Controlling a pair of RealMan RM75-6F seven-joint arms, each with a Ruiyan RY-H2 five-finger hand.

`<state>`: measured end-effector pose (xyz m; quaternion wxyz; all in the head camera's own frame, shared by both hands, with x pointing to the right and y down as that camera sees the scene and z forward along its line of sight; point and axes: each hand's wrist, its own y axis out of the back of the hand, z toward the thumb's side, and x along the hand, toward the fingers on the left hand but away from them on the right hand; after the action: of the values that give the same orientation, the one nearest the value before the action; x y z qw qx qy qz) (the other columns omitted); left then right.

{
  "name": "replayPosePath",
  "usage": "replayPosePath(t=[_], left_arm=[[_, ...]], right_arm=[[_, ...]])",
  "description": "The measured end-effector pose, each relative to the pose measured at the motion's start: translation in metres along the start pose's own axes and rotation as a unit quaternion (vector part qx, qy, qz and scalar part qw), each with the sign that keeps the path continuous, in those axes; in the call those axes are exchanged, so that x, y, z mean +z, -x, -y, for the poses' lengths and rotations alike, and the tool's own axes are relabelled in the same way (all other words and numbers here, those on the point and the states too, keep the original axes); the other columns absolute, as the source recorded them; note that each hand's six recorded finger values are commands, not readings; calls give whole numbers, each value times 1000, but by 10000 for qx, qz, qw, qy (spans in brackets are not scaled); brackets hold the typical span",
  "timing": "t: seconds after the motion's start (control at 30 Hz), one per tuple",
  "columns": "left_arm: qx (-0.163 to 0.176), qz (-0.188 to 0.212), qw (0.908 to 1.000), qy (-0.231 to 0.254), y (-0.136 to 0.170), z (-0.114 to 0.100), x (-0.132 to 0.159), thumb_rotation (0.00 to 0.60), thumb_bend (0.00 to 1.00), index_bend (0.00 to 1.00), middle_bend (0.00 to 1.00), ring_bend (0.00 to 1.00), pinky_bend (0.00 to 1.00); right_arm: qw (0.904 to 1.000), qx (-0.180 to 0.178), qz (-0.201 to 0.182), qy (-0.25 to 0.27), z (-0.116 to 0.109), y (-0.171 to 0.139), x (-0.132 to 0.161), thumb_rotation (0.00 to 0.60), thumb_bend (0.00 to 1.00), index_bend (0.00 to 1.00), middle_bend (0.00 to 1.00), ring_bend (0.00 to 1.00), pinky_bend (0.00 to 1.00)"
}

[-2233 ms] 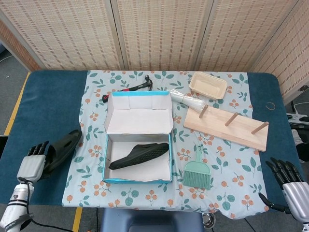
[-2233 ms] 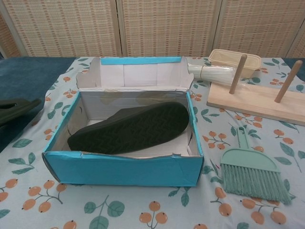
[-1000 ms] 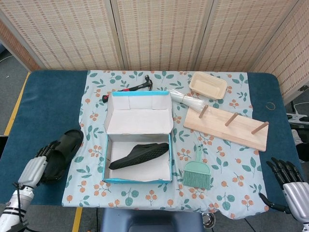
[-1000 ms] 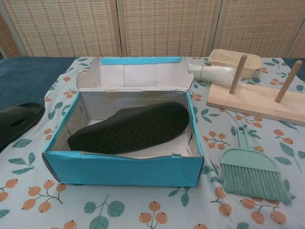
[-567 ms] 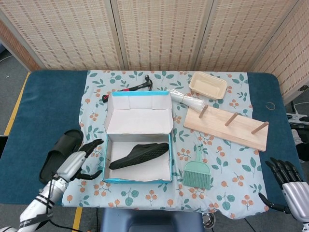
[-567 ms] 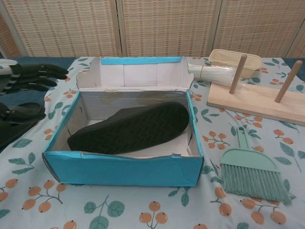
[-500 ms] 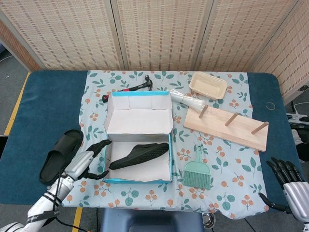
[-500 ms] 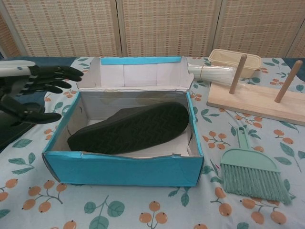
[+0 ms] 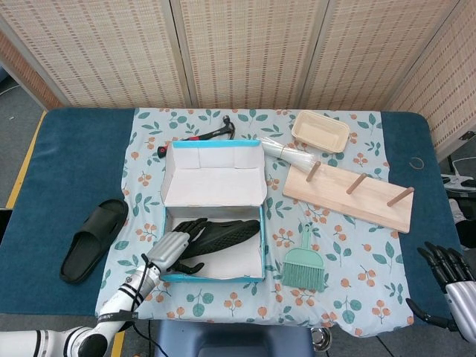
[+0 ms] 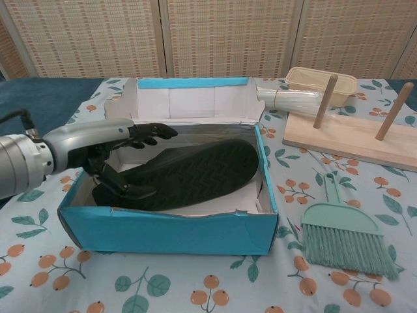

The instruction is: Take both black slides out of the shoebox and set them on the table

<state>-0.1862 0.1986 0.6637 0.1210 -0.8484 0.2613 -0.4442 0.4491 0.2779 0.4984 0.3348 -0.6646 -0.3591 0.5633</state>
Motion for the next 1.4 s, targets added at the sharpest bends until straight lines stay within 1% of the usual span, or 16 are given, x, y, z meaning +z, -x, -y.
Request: replayPosePath(t=[0.17,0.23,0.3,0.37,0.43,0.47,0.5,0.53,0.6,0.7,0.8,0.9,1.07,1.13,1.23,1.4], left_arm=[[-85,-191,9996,-195,-9,9,-8,600,334,7,0,5,63],[-140,-299,9991,-270,-11,12,-12,600,343,73,41,46,77],[-172,-403,9985,-318,-12,14,-16,600,383,274,214,150,110],[-161,-518,9980,-325,-13,14,-19,600,438,448,375,256,159],[-45,-590,9977,-328,-14,12,-20,600,525,559,499,349,206],[22,-616,9976,-328,-14,11,-20,600,591,606,557,376,219],[94,-641,9973,-332,-14,10,-20,600,652,636,594,381,219],[193,-674,9970,-342,-14,9,-21,600,688,653,616,382,219],[345,-711,9962,-370,-14,7,-21,600,720,665,633,390,225],[576,-670,9952,-424,-13,3,-18,600,726,664,633,398,235],[740,-487,9947,-521,-10,-1,-10,600,733,664,633,398,251],[935,-218,9936,-593,-4,-7,2,600,767,664,640,398,263],[1316,154,9894,-596,12,-29,22,600,802,663,638,395,266],[1527,180,9858,-680,17,-40,21,600,790,662,633,388,262],[1755,104,9809,-831,21,-49,12,600,770,662,631,386,258],[1857,-55,9770,-1047,27,-48,-8,600,769,662,631,386,269]], right_arm=[[10000,-21,-11,17,-2,-2,-1,381,217,0,0,0,0],[10000,-7,-11,14,-1,-1,-1,381,217,0,0,0,0],[10000,11,-8,8,-1,-1,-1,381,217,0,0,0,0],[10000,23,-6,3,0,-1,-1,380,217,0,0,0,0],[10000,33,-3,-4,0,0,-1,381,217,0,0,0,0],[10000,39,-2,-7,0,0,-1,381,217,0,0,0,0],[10000,41,0,-9,1,0,-1,381,217,0,0,0,0],[10000,47,6,-14,1,0,-1,381,217,0,0,0,0],[10000,61,14,-17,1,1,-1,381,217,0,0,0,0],[10000,90,28,-27,2,1,-1,381,217,0,0,0,0],[9999,91,44,-34,2,1,-1,381,217,0,0,0,0],[9999,89,64,-39,2,2,-2,381,217,0,0,0,0],[9999,111,47,-52,4,2,-1,380,217,0,0,0,0],[9999,114,36,-57,4,2,0,380,217,0,0,0,0],[9999,111,26,-65,4,1,1,380,217,0,0,0,0],[9999,118,25,-75,4,1,2,381,217,0,0,0,0]])
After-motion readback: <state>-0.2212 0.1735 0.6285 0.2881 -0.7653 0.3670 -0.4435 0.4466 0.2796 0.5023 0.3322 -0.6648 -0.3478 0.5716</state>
